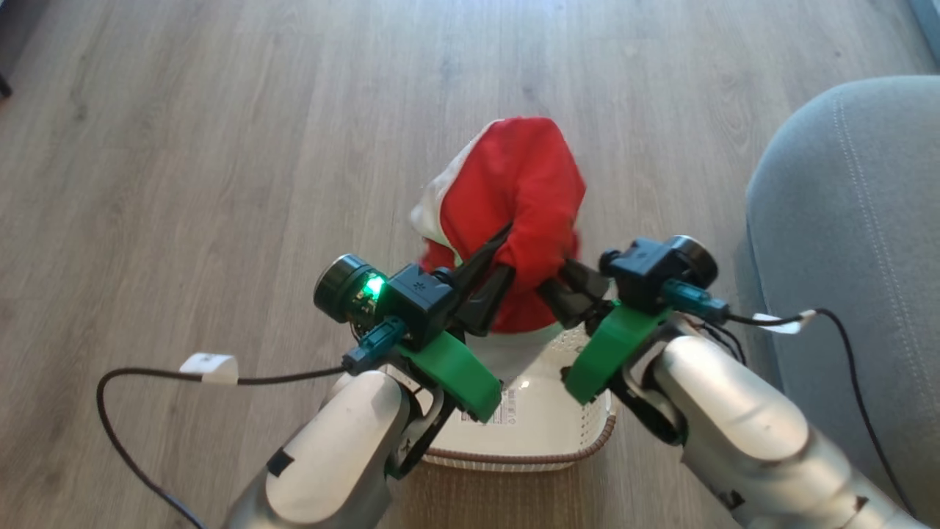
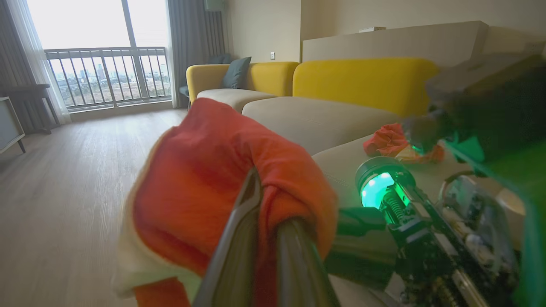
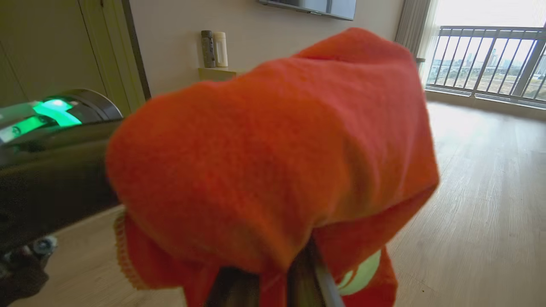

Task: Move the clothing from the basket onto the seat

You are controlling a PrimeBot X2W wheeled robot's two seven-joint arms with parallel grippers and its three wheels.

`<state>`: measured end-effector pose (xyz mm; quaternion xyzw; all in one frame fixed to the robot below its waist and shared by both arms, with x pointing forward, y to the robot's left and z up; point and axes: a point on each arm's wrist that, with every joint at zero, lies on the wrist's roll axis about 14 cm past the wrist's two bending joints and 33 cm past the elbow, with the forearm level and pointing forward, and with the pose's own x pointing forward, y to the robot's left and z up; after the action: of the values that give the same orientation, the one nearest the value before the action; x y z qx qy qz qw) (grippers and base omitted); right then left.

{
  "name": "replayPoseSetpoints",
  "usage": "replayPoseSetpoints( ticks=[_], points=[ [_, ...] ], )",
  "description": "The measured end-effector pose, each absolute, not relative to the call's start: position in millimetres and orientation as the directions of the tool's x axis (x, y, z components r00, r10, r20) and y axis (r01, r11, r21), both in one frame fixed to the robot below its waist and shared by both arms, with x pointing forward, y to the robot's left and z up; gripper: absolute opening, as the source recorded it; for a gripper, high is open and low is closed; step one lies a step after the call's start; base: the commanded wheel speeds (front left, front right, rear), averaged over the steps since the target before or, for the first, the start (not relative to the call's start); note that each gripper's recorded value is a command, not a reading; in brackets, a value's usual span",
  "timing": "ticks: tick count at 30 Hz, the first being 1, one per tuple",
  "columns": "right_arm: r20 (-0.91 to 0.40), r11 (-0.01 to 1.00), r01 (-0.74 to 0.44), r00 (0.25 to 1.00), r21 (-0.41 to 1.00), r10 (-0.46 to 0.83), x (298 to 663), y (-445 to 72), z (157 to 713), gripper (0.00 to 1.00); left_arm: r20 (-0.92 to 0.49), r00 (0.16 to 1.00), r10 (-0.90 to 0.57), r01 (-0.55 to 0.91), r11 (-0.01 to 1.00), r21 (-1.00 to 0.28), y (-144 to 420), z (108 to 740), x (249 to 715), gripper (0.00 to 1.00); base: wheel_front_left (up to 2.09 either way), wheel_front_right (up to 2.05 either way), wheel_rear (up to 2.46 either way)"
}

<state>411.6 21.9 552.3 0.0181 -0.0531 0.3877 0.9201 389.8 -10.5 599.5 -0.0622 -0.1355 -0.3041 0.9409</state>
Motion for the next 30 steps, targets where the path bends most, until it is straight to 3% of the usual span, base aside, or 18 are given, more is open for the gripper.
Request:
replayPoseSetpoints(
  ticks=[1,2,18,30],
  points=[
    [0.118,0.710,-0.704,0.705,0.000,0.699,413,17,553,0.00,0.293,0.776,-0.558,0.590,0.807,-0.027,-12,599,390,0.35,0.00,0.00,0.00],
    [0.124,0.721,-0.693,0.716,0.008,0.686,414,12,554,0.00,0.296,0.774,-0.560,0.592,0.805,-0.024,-13,600,391,1.00,0.00,0.00,0.00],
    [0.186,0.905,-0.422,0.894,0.053,0.407,424,-107,565,0.00,0.225,0.727,-0.648,0.674,0.736,-0.056,-46,570,398,1.00,0.00,0.00,0.00],
    [0.223,0.986,-0.154,0.965,0.063,0.137,388,-206,577,0.00,0.208,0.592,-0.779,0.804,0.590,-0.074,-115,556,392,1.00,0.00,0.00,0.00]
  ],
)
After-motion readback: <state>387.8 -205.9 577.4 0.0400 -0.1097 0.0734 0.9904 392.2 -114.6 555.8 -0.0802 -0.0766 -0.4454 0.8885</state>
